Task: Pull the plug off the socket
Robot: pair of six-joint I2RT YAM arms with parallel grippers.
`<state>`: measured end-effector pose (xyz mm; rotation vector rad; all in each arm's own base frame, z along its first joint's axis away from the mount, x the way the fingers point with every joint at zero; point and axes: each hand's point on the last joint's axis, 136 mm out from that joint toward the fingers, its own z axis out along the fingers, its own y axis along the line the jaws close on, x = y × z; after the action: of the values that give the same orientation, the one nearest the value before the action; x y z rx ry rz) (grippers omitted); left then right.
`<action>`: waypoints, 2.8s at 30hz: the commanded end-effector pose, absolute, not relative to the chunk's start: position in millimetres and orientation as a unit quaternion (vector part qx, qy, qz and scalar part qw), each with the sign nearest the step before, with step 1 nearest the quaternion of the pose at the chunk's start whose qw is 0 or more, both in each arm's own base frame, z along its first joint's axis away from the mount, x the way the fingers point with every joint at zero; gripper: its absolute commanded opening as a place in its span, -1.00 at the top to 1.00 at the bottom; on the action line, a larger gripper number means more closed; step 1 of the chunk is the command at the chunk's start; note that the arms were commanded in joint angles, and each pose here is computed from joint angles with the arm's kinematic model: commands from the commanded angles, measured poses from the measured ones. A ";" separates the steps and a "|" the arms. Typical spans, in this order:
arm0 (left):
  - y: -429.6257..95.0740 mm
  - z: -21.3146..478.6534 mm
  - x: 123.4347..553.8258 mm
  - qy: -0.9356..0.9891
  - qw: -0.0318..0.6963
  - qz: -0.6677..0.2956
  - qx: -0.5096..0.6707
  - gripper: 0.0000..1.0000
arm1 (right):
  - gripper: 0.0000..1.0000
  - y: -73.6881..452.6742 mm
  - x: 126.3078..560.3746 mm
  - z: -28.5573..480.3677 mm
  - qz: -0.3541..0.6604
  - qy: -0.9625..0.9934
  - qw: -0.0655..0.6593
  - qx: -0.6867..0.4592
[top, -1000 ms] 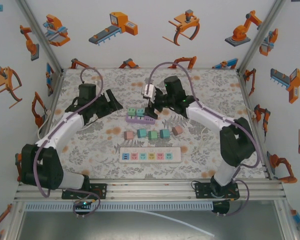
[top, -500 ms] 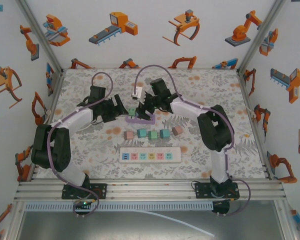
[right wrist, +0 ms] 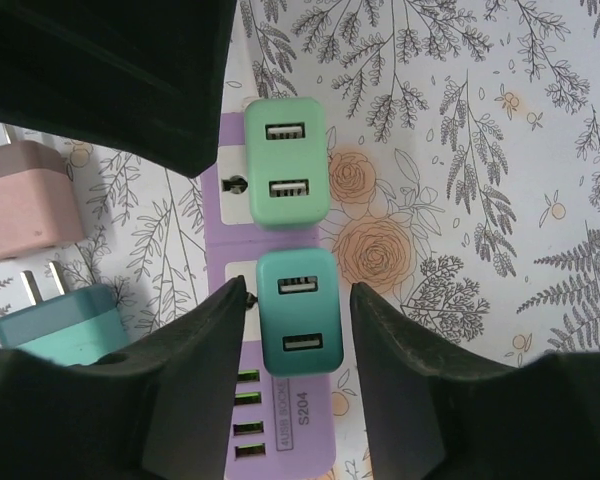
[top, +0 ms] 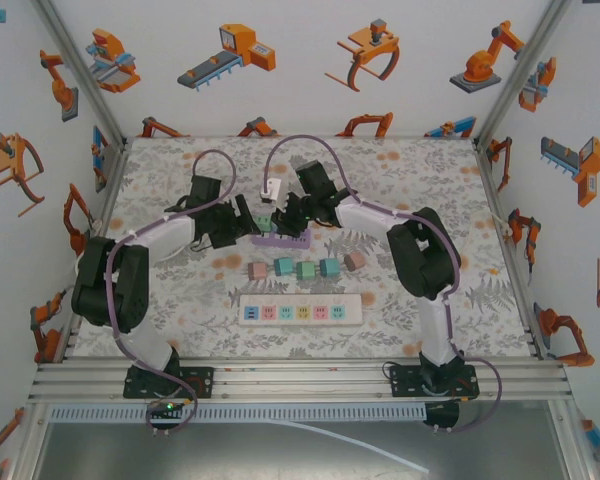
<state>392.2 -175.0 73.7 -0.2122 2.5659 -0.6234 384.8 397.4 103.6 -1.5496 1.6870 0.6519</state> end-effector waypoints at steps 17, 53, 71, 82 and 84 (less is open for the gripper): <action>-155.0 39.9 391.8 0.961 0.205 -0.135 -0.129 -0.24 | 0.37 411.1 379.6 118.7 0.267 0.619 0.394 -0.625; -150.9 41.0 380.7 0.962 0.200 -0.116 -0.144 -0.25 | 0.56 411.3 373.5 161.8 0.294 0.583 0.453 -0.607; -182.7 184.2 384.2 0.897 0.349 -0.266 -0.059 -0.27 | 0.61 365.8 359.8 255.5 0.354 0.630 0.537 -0.435; -203.5 264.5 316.0 0.834 0.421 -0.346 0.087 -0.46 | 0.72 258.3 361.8 258.2 0.422 0.748 0.491 -0.145; -208.1 273.4 300.6 0.826 0.428 -0.346 0.118 -0.49 | 0.72 234.3 362.9 248.9 0.441 0.761 0.467 -0.084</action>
<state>322.5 -195.9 258.6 0.1180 2.1225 -0.8359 358.4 260.3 244.4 -0.4896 1.8135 0.9453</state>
